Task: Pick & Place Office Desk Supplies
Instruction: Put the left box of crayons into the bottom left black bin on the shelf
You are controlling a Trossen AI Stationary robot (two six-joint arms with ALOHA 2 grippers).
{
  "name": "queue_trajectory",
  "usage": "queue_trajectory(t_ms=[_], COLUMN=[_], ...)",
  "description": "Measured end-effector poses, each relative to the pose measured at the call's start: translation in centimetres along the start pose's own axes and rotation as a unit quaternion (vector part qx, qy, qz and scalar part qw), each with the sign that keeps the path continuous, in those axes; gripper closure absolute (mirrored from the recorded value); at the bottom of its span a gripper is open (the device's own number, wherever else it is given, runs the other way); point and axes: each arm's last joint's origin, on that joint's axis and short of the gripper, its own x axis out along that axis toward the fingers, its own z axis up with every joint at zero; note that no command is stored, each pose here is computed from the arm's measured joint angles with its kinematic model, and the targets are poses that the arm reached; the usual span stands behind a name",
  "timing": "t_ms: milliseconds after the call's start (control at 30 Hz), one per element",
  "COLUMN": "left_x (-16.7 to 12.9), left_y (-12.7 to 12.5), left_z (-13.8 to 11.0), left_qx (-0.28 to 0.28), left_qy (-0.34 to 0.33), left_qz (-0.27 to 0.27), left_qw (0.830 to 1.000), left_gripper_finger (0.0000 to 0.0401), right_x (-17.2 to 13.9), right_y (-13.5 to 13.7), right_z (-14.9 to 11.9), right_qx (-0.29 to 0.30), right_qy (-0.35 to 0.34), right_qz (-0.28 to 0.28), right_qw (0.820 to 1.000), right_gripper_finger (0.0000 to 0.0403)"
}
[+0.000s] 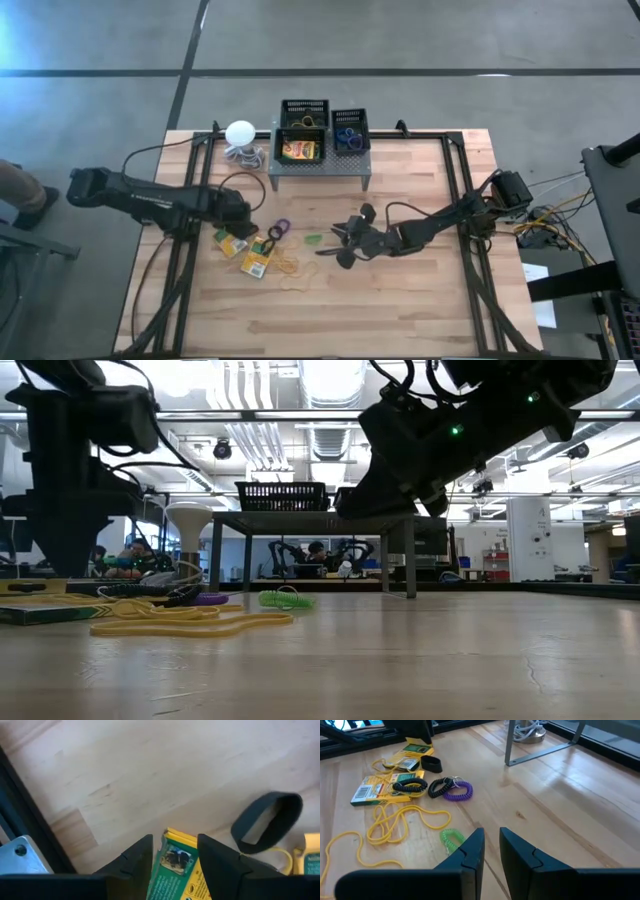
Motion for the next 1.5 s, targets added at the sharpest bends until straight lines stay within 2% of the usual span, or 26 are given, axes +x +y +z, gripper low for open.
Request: queue_trajectory(t_ms=[133, 367, 533, 667, 767, 1067, 1167, 1367, 1500], left_x=[0.5, 2.2, 2.9, 2.5, 1.8, -2.4, -4.3, -7.7, -9.2], left_y=[0.1, 0.2, 0.0, -0.2, -0.4, -1.3, -1.8, -3.5, -5.0], left_z=[0.5, 1.3, 1.5, 1.6, 1.9, 3.5, 4.2, 4.6, 4.1], left_qx=[-0.006, 0.002, 0.024, 0.034, 0.048, 0.071, 0.073, 0.11, 0.135], left_qy=[0.019, 0.1, 0.13, 0.133, 0.131, 0.119, 0.113, 0.092, 0.069], left_qz=[0.011, 0.047, 0.061, 0.056, 0.051, 0.041, 0.033, -0.032, -0.078], left_qw=[1.0, 0.994, 0.989, 0.989, 0.989, 0.989, 0.99, 0.989, 0.985], left_gripper_finger=[0.0245, 0.0266, 0.0299, 0.0353, 0.0391, 0.0396, 0.0397, 0.0397, 0.0398], right_x=[0.0, 0.0, 0.0, 0.0, 0.0, 0.0, 0.1, 1.2, 2.1], right_y=[0.0, 0.0, 0.0, 0.0, 0.0, 0.2, 0.3, 0.6, 1.2], right_z=[0.0, 0.0, 0.0, 0.0, 0.0, 0.5, 0.8, 2.5, 3.4], right_qx=[-0.009, -0.032, -0.034, -0.035, -0.036, -0.02, -0.016, -0.02, -0.044], right_qy=[0.0, 0.0, -0.001, -0.001, -0.001, -0.02, -0.022, -0.007, -0.012], right_qz=[0.0, 0.0, 0.0, 0.0, 0.001, 0.01, 0.03, 0.122, 0.143], right_qw=[1.0, 0.999, 0.999, 0.999, 0.999, 1.0, 0.999, 0.992, 0.989], right_gripper_finger=[0.0346, 0.0346, 0.0346, 0.0346, 0.0346, 0.0346, 0.0342, 0.0299, 0.0258])
